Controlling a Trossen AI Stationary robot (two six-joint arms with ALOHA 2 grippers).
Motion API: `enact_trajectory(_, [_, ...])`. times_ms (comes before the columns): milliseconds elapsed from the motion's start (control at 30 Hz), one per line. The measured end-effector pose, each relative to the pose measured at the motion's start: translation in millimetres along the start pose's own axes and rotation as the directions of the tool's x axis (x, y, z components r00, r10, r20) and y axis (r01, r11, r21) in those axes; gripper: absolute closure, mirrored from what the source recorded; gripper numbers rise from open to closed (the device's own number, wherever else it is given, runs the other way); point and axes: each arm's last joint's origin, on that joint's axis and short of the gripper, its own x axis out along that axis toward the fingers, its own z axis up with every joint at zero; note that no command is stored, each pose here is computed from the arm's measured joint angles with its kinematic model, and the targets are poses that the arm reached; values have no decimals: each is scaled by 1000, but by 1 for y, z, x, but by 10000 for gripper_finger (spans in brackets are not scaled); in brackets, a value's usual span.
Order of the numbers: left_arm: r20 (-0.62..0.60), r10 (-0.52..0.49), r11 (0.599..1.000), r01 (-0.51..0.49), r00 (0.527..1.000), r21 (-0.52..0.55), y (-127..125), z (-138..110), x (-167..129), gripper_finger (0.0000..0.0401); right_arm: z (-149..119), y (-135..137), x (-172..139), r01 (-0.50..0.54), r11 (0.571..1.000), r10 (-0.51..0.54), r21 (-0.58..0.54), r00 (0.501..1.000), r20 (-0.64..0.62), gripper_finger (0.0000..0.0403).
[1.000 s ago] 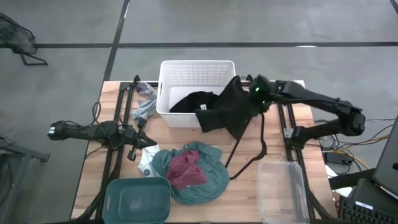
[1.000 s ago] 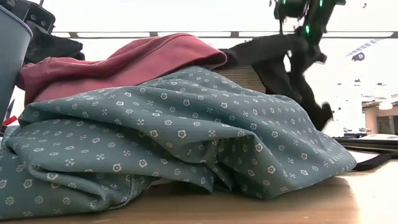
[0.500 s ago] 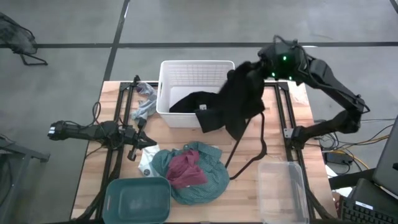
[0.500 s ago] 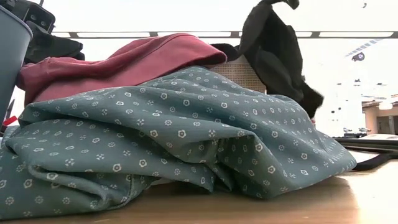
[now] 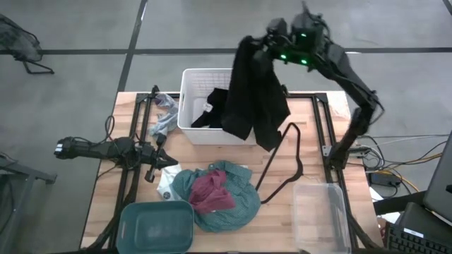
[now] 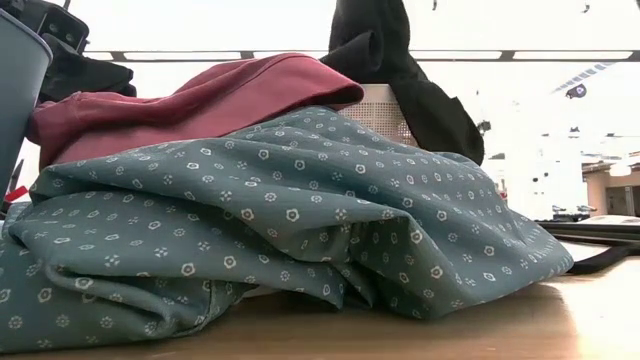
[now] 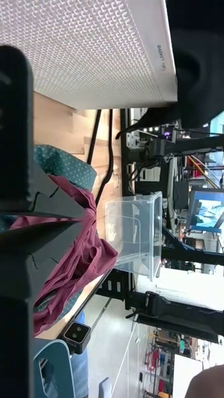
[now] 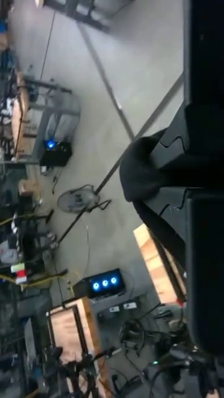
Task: Pick & Place Cloths
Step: Put the black shirt into the white bin
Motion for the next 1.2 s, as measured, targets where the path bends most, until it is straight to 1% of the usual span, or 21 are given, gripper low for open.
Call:
enact_trajectory(33, [1,0,1000,0,1000,0,0,0,0,375,0,0,10,-18,1000,18,-1,1000,9,394])
enact_trajectory(100, [1,0,1000,0,1000,0,0,0,0,375,-1,1,27,-84,996,84,6,994,66,394])
enact_trajectory(200, [1,-1,1000,1,1000,0,0,0,0,375,-8,2,52,-182,981,176,62,980,96,394])
enact_trajectory(300, [0,0,1000,0,1000,0,0,0,0,375,-23,1,74,-248,960,247,127,969,26,394])
enact_trajectory(400, [0,0,1000,0,1000,0,0,0,0,375,-43,1,94,-282,946,296,161,953,-72,394])
enact_trajectory(467, [0,0,1000,0,1000,0,0,0,0,375,-57,1,106,-297,936,324,189,936,-138,394])
enact_trajectory(533, [1,-1,1000,1,1000,0,0,0,0,375,-70,0,117,-306,921,355,240,913,-200,394])
enact_trajectory(633, [0,0,1000,0,1000,0,0,0,0,375,-87,-1,129,-293,912,373,287,885,-280,394])
enact_trajectory(733, [1,0,1000,0,1000,0,0,0,0,375,-96,-1,131,-274,915,369,295,865,-341,388])
enact_trajectory(833, [1,0,1000,0,1000,0,0,0,0,375,-100,-2,128,-253,917,364,307,846,-390,366])
enact_trajectory(933, [0,0,1000,0,1000,0,0,0,0,375,-103,-2,122,-238,923,356,302,822,-444,331])
enact_trajectory(1033, [0,0,1000,0,1000,0,0,0,0,375,-99,-1,108,-245,928,356,280,806,-474,288])
enact_trajectory(1133, [0,0,1000,0,1000,0,0,0,0,375,-88,0,88,-263,932,355,250,805,-476,243])
enact_trajectory(1200, [0,0,1000,0,1000,0,0,0,0,375,-80,3,76,-262,937,344,233,816,-464,215])
